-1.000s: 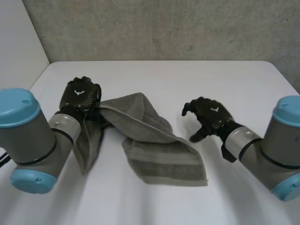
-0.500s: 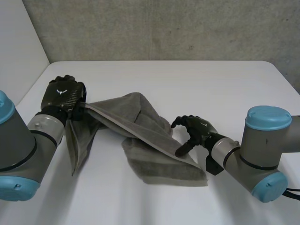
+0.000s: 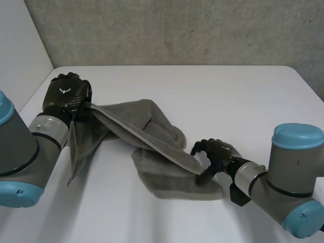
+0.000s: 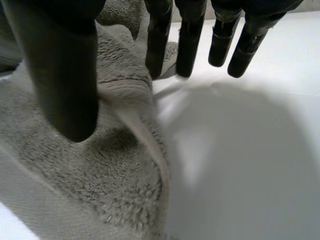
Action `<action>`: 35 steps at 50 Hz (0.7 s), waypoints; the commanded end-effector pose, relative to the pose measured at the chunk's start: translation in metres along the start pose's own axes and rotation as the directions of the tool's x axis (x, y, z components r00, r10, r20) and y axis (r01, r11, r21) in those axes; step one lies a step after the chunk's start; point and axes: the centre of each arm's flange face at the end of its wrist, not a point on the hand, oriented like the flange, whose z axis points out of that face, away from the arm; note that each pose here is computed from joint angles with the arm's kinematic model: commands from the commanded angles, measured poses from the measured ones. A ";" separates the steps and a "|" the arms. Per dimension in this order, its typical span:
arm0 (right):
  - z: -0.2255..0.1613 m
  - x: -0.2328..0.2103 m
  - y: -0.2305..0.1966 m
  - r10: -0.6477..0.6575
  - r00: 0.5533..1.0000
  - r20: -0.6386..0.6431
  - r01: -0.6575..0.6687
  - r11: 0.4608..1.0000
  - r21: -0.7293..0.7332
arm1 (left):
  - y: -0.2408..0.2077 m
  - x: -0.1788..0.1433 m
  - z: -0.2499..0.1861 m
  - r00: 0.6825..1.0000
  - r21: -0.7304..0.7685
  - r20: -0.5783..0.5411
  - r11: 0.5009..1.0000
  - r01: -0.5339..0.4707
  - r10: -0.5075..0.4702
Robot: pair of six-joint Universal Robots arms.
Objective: Fold the towel.
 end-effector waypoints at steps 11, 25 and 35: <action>-0.016 0.000 -0.083 -0.051 0.998 0.038 0.037 0.953 0.300 | 0.025 -0.003 -0.002 1.000 -0.077 0.009 0.997 0.002 -0.001; -0.052 0.039 -0.079 -0.074 0.997 0.018 0.067 0.967 0.246 | 0.073 0.022 0.000 0.998 -0.205 -0.059 0.978 -0.025 0.013; -0.085 0.059 -0.123 -0.112 0.991 -0.071 0.130 0.921 0.367 | 0.073 0.026 -0.002 0.999 -0.207 -0.046 0.978 -0.030 0.021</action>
